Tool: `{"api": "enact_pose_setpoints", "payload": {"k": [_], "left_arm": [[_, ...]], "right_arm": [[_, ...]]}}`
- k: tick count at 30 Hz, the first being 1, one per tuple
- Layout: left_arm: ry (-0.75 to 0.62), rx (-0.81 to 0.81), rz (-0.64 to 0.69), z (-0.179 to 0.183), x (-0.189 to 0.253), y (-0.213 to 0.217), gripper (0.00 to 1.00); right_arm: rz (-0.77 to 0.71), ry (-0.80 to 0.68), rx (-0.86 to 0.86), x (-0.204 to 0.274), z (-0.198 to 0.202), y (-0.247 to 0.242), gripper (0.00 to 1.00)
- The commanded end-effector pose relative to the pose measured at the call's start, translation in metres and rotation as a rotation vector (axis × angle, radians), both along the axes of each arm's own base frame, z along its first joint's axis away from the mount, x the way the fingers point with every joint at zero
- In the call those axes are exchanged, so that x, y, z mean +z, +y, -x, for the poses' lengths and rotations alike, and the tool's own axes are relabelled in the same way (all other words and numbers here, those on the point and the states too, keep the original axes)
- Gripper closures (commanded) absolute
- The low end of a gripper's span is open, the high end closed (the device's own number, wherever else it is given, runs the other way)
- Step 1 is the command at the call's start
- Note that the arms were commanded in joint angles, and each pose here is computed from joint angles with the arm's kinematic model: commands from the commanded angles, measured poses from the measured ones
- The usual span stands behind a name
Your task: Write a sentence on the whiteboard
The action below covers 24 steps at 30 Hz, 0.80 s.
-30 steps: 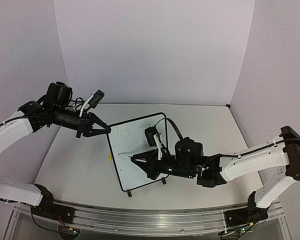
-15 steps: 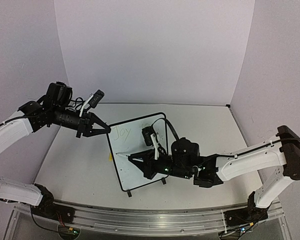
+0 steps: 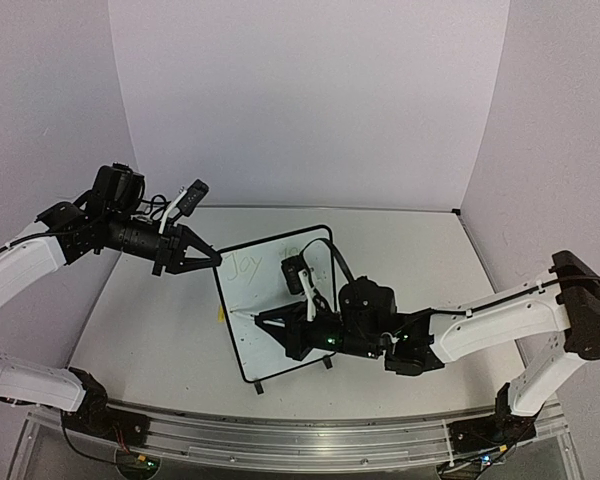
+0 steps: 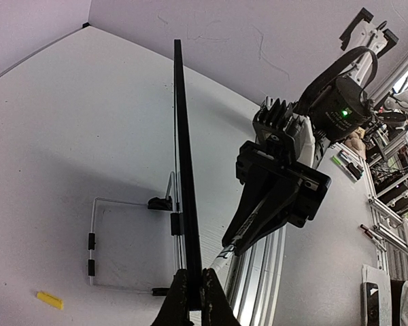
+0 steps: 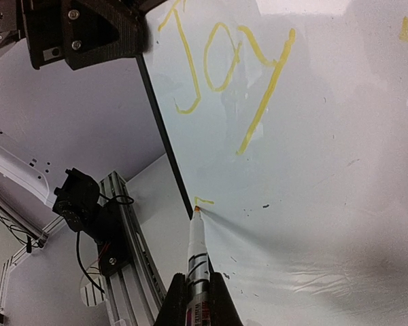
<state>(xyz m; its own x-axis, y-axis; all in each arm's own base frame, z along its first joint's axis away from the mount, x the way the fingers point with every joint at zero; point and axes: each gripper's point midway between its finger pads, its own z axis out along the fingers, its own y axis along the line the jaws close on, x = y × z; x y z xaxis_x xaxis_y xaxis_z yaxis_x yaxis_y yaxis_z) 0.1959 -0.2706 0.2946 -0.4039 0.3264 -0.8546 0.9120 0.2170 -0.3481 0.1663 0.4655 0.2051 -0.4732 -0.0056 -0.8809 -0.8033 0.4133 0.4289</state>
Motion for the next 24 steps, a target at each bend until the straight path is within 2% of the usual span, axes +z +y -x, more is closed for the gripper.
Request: {"api": "enact_pose_setpoints", "payload": {"k": [1, 12, 24], "left_arm": [[0.009, -0.032, 0.016, 0.006, 0.000, -0.002, 1.00], [0.010, -0.034, 0.017, 0.006, 0.000, -0.003, 1.00], [0.012, -0.034, 0.016, 0.006, -0.001, -0.003, 1.00]], "right_arm": [[0.023, 0.018, -0.030, -0.009, -0.004, -0.003, 1.00], [0.057, 0.029, -0.030, -0.016, -0.003, -0.006, 1.00], [0.039, -0.003, -0.080, -0.003, -0.008, -0.016, 1.00]]}}
